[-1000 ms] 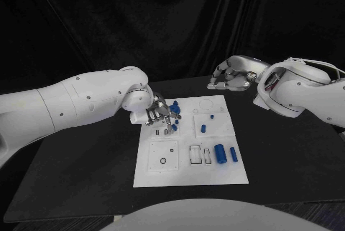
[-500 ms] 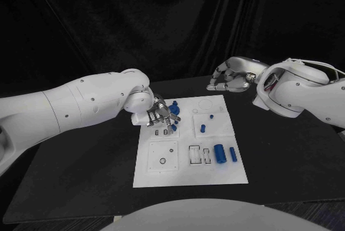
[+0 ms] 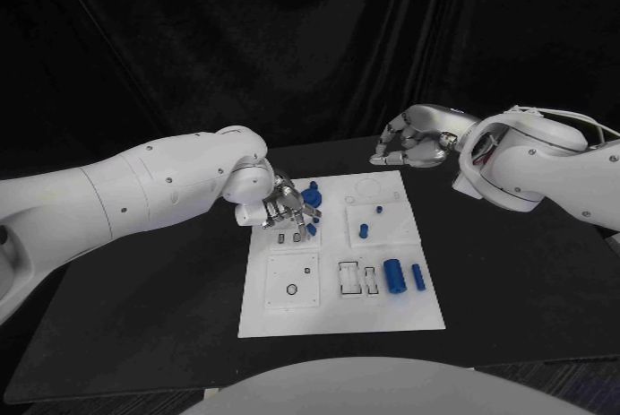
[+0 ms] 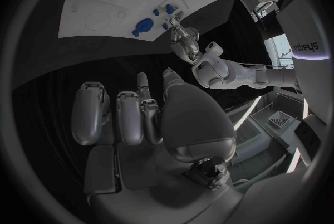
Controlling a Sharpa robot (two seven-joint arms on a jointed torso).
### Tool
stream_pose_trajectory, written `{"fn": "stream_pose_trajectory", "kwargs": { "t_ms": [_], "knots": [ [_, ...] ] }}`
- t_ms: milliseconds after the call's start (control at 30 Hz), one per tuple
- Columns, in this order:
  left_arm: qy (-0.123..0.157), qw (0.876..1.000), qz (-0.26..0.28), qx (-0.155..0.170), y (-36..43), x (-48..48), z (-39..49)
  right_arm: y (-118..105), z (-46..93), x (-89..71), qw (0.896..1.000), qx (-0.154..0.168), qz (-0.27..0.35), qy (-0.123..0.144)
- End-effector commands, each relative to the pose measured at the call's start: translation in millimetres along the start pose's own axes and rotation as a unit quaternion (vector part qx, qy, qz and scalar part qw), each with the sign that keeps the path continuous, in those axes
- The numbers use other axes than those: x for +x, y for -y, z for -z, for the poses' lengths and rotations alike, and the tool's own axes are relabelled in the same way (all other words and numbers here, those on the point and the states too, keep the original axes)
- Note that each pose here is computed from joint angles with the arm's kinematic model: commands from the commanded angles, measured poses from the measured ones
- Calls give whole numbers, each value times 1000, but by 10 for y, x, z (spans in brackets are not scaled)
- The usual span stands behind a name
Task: Assemble the parts on the task board
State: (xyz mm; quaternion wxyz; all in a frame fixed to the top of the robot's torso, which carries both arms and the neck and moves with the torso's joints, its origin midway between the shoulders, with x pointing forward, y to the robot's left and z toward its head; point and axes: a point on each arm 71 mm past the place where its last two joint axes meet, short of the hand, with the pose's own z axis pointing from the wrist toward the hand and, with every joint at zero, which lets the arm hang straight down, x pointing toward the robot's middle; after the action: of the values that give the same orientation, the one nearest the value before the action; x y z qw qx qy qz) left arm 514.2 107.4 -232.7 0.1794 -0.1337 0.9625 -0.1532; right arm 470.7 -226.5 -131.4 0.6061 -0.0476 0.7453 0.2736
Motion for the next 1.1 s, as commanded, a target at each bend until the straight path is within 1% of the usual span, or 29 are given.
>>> {"fn": "stream_pose_trajectory", "kwargs": {
  "t_ms": [33,433,600,800,1100],
  "knots": [
    [-2,1000,1,-4,1,12,-32,15,0,29,1000,10,0,-8],
    [-6,1000,6,-12,-31,11,-127,14,3,52,1000,8,0,-12],
    [-5,1000,9,-14,-38,1,-147,12,0,64,1000,8,0,-14],
    [-5,1000,10,-12,-29,3,-163,6,0,86,1000,6,-1,-17],
    [-9,1000,7,-8,6,27,-186,12,-2,102,1000,7,-1,-21]
  ]
}}
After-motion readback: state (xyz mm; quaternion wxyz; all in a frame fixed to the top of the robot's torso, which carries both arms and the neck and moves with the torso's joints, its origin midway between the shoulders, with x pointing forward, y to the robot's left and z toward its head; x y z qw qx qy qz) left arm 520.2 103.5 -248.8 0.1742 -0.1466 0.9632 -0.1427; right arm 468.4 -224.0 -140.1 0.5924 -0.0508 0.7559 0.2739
